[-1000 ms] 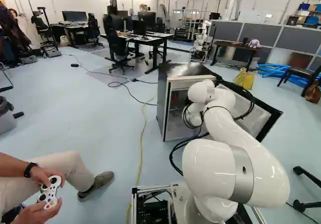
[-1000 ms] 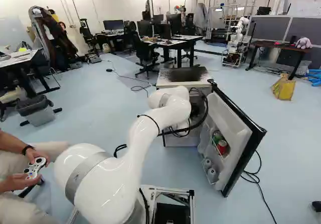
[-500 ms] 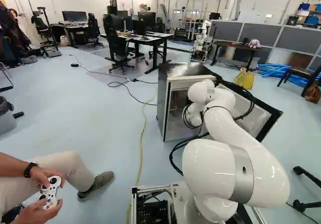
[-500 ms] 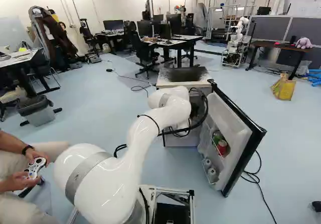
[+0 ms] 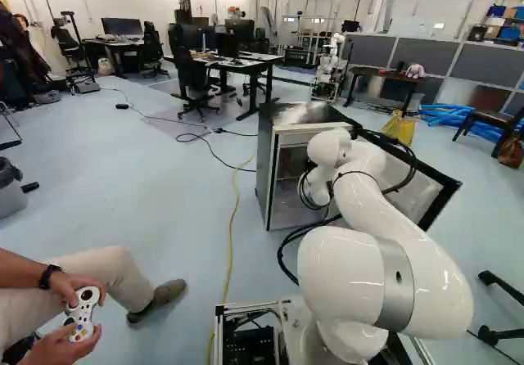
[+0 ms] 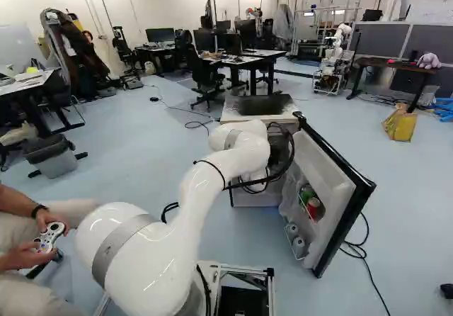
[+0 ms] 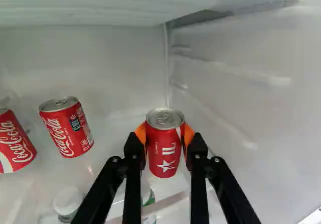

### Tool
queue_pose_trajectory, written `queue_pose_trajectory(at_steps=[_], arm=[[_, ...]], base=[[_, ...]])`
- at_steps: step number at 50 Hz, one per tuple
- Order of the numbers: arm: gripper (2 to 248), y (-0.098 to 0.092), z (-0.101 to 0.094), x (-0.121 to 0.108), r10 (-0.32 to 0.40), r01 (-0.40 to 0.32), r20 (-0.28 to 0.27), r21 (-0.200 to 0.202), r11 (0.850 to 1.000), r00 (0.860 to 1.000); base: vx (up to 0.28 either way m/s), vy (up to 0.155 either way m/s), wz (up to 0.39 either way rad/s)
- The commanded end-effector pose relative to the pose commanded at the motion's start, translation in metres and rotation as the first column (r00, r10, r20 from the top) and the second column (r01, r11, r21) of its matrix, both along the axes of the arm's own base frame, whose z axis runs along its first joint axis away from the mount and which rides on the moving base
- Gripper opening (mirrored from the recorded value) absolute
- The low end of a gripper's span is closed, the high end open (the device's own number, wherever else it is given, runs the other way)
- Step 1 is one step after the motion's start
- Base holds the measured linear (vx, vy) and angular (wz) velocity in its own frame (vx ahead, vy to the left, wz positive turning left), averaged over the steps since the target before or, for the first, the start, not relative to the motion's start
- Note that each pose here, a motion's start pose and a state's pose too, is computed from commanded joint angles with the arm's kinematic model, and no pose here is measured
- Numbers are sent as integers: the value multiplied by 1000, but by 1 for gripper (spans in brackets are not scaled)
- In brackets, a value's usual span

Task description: Grab a drink from the fridge

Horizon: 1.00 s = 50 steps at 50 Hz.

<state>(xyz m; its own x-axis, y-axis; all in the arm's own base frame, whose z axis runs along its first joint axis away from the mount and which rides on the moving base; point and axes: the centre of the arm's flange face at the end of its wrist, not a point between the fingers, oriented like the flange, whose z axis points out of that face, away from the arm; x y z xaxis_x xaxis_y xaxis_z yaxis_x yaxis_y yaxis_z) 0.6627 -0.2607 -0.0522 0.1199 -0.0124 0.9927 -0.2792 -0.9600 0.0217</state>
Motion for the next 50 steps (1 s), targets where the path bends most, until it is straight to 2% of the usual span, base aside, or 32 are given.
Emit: queue_pose_trajectory(at_steps=[12, 50], arm=[[91, 3, 10, -11, -2, 2, -26, 11, 1000, 1000], [91, 19, 86, -60, -5, 10, -111, 45, 999, 994]], base=[[0, 0, 0], [0, 0, 0]])
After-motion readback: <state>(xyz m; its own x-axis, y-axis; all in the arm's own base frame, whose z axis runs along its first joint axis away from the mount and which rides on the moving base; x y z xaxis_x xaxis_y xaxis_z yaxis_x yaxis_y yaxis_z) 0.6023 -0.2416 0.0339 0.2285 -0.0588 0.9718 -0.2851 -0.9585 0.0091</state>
